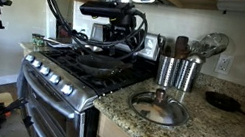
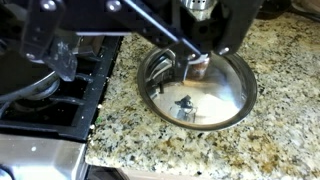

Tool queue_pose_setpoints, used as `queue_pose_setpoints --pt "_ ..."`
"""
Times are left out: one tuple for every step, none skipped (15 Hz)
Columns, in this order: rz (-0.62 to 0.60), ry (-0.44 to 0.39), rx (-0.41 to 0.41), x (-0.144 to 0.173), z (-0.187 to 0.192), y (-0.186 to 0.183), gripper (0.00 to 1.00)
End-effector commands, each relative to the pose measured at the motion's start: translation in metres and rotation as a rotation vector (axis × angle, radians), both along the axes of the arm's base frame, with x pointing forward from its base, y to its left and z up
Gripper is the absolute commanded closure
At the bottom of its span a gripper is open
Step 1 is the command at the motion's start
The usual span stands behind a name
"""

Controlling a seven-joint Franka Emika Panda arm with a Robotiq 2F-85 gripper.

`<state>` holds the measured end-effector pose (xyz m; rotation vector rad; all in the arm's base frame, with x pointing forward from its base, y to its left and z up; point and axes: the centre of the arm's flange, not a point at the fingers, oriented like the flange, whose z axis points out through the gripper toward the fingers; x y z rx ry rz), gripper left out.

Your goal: Put the silver lid on the pan

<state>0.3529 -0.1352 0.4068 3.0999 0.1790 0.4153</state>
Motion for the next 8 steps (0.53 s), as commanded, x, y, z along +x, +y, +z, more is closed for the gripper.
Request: queue_pose_setpoints --pt "-0.096 -0.003 0.012 0.018 -0.006 -0.017 0.00" --pt "-0.116 -0.002 0.016 0.020 -0.007 -0.020 0.00" --pt "-0.141 -0.003 0.016 0.023 -0.008 -0.026 0.00" --pt "-0.158 -0.005 0.017 0.025 -0.009 -0.030 0.00" --pt "-0.183 -0.013 0.014 0.027 -0.010 -0.036 0.00" --pt "-0.202 -0.018 0.013 0.030 -0.011 -0.039 0.00" --pt "-0.221 -0.024 0.012 0.033 -0.013 -0.045 0.00" --pt "-0.236 -0.028 0.010 0.036 -0.014 -0.049 0.00"
